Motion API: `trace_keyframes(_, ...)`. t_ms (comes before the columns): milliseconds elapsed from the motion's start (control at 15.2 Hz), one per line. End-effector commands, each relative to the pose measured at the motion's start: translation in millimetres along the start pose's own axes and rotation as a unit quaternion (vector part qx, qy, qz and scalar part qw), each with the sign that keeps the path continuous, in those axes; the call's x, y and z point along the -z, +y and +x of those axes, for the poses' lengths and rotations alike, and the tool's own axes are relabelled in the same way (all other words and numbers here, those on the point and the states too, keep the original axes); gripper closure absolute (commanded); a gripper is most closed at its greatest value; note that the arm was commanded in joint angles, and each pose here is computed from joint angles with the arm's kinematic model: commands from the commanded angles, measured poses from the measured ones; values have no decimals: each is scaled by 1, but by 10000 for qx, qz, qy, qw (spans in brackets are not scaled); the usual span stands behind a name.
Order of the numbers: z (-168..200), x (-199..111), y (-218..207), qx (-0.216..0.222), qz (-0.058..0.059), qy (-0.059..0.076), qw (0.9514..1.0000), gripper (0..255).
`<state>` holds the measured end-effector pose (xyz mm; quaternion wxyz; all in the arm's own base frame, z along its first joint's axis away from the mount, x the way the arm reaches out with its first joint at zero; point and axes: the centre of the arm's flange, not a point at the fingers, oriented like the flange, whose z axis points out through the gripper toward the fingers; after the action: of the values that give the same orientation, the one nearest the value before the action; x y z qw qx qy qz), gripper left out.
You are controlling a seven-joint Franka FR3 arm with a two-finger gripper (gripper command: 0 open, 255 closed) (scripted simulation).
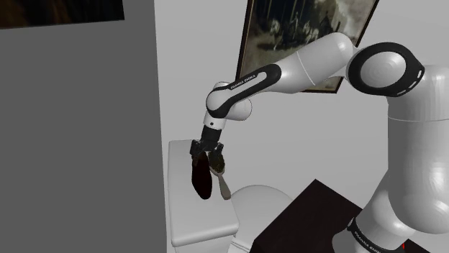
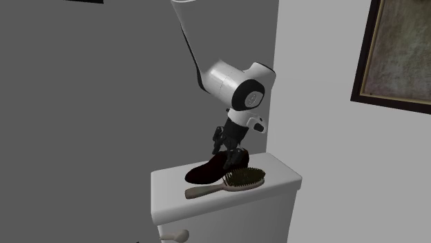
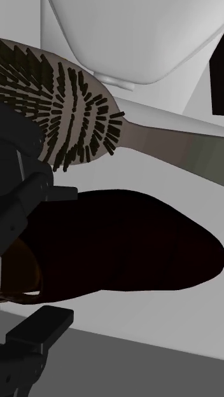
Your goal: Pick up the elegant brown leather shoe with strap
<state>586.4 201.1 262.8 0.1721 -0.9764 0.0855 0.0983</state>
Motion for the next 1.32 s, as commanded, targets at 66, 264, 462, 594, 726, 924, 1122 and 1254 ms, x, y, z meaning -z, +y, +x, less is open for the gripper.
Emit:
trace_keyframes(66,1,-1,1,-6,-4,-2,10000,255)
trace_keyframes(264,1,4,0,-5,-4,-2,10000,255)
trace_keyframes(462,-3,18,-5,-5,-4,-2,10000,255)
trace_keyframes(594,-5,28,-9,-5,-4,-2,10000,255)
trace_keyframes(726,-8,38,-12,-5,-4,-2,10000,255)
trace_keyframes(924,-11,53,-17,-5,-4,-2,10000,255)
trace_keyframes(1122,-15,67,-22,-5,-4,-2,10000,255)
trace_keyframes(1254,-16,73,-24,-5,-4,-2,10000,255)
